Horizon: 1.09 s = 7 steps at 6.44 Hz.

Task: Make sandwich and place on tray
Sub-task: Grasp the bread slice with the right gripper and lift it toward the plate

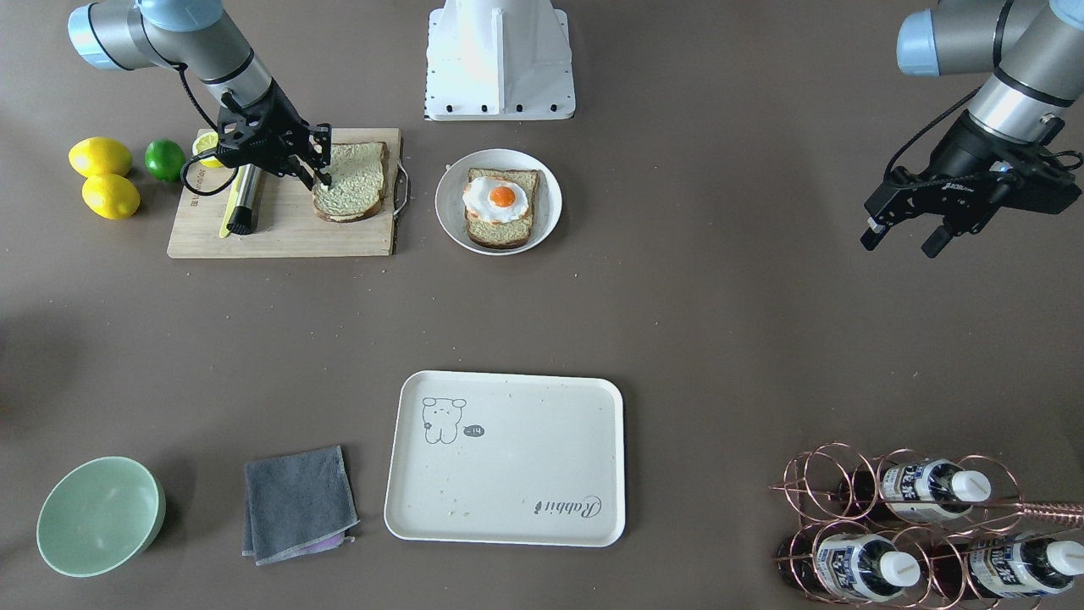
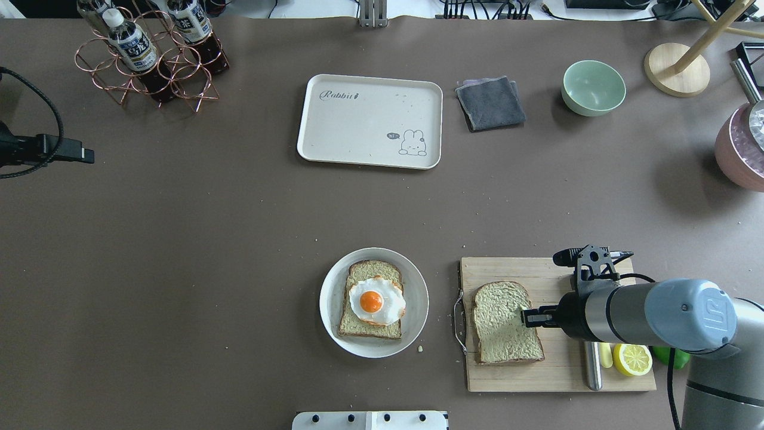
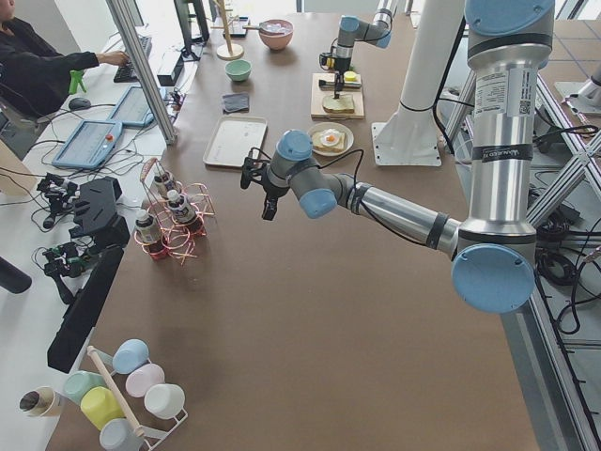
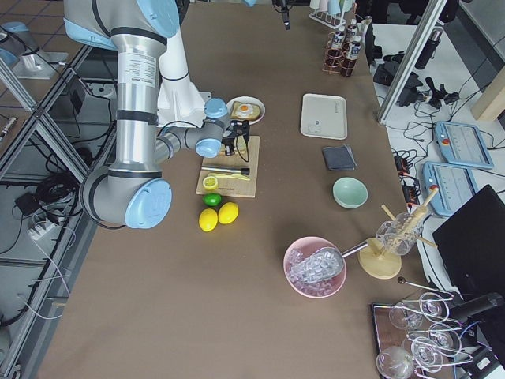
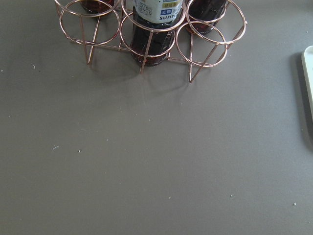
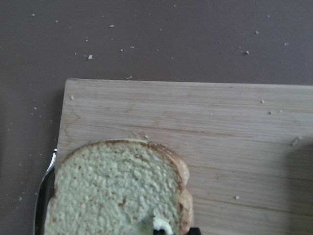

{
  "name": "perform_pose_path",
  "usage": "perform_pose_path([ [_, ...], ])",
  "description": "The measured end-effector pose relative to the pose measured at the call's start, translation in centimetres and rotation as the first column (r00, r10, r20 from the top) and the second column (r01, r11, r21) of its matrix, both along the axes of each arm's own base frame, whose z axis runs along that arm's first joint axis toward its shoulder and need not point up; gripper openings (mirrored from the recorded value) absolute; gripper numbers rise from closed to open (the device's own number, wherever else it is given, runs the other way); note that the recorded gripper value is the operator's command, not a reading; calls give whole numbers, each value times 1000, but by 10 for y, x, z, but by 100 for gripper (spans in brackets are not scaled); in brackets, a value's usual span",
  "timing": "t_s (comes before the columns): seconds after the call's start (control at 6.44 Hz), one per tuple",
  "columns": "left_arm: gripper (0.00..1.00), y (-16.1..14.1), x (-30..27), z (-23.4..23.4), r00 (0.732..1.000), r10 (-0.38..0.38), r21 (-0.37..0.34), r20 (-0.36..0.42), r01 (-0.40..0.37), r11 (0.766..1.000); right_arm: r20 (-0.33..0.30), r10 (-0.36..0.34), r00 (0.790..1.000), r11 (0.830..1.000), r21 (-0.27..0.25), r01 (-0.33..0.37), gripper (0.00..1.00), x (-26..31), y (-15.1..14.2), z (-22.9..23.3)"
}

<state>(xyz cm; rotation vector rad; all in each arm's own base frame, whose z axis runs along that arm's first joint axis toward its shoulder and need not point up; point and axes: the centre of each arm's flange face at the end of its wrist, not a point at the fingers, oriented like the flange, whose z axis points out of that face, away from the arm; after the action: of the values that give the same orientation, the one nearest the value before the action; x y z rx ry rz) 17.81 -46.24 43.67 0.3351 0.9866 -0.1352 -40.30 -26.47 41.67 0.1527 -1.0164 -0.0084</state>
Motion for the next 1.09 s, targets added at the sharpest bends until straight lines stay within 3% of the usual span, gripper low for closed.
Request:
perform_pose_path([
  [0.47, 98, -1, 1, -1, 1000, 1, 4, -1, -1, 1000, 42, 28, 999, 999, -30, -27, 0, 12, -8, -14],
  [0.78, 98, -2, 1, -1, 1000, 2, 4, 1, -2, 1000, 129, 5, 992, 999, -39, 0, 0, 21, -17, -42],
  [1.09, 98, -2, 1, 0, 1000, 0, 1, 1, 0, 1000, 229, -20, 973, 1000, -15, 25, 0, 0, -36, -91],
])
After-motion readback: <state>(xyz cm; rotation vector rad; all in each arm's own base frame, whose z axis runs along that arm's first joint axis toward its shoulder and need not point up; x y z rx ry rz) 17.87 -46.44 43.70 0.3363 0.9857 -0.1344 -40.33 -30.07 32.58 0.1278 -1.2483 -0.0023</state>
